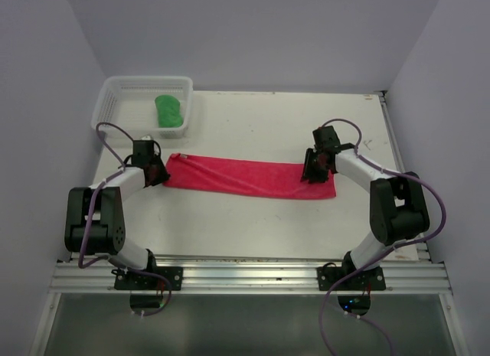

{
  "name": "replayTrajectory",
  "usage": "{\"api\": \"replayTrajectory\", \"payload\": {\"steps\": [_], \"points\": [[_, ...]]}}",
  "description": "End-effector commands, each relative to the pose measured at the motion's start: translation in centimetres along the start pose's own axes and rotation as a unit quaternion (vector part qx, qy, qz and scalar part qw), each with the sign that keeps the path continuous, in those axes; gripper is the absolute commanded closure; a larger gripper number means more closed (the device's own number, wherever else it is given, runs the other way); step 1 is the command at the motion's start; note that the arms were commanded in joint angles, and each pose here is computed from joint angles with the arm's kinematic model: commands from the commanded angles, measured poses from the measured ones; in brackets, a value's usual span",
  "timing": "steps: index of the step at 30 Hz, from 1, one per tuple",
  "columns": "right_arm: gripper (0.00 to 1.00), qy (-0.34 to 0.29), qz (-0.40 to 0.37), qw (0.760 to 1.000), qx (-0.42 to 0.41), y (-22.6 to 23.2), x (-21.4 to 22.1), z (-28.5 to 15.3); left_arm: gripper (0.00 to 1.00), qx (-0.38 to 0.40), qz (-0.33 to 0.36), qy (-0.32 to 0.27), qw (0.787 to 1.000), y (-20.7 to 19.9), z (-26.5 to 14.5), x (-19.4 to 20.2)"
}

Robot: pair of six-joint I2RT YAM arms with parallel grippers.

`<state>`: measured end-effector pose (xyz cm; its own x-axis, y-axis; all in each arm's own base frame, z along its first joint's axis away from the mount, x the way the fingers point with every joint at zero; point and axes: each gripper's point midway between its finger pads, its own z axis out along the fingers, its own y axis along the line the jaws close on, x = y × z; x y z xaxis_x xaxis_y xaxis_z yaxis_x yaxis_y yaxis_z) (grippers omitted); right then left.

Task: Roll the towels
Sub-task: Fold the towel

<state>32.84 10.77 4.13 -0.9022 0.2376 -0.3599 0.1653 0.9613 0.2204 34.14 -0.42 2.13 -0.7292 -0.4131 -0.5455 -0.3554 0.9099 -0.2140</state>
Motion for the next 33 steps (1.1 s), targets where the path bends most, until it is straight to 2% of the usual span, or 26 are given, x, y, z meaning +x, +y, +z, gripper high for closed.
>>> {"api": "replayTrajectory", "payload": {"steps": [1, 4, 5, 12, 16, 20, 26, 33], "points": [[0.65, -0.016, -0.012, 1.0, -0.001, -0.1, -0.4, -1.3, 0.84, -0.014, 0.007, -0.02, 1.0, -0.1, -0.3, -1.8], [0.65, -0.027, -0.011, 1.0, 0.008, -0.4, -0.6, -1.9, 0.98, -0.015, 0.003, -0.017, 1.0, -0.1, -0.4, -1.7], [0.65, -0.026, -0.01, 1.0, 0.008, -0.5, -0.5, -2.1, 1.0, -0.014, 0.001, -0.015, 1.0, 0.0, -0.5, -1.5], [0.6, -0.041, 0.009, 0.998, 0.04, -2.7, -0.7, -3.5, 1.0, -0.009, -0.03, 0.0, 1.0, 0.2, -1.1, 0.4], [0.58, -0.062, 0.04, 0.994, 0.08, -5.7, -0.8, -4.9, 1.0, 0.005, -0.061, -0.017, 0.998, -0.1, -2.1, 0.7], [0.48, -0.069, 0.053, 0.988, 0.124, -8.3, 0.0, -5.4, 1.0, -0.001, -0.073, -0.026, 0.997, 0.2, -2.7, 0.8], [0.48, -0.034, 0.06, 0.99, 0.127, -8.8, 1.2, -3.3, 1.0, -0.011, -0.069, -0.027, 0.997, 0.6, -2.9, 0.7], [0.48, -0.034, 0.074, 0.985, 0.152, -10.2, 1.3, -2.4, 1.0, -0.023, -0.07, -0.022, 0.997, 1.6, -3.0, 1.3]]}}
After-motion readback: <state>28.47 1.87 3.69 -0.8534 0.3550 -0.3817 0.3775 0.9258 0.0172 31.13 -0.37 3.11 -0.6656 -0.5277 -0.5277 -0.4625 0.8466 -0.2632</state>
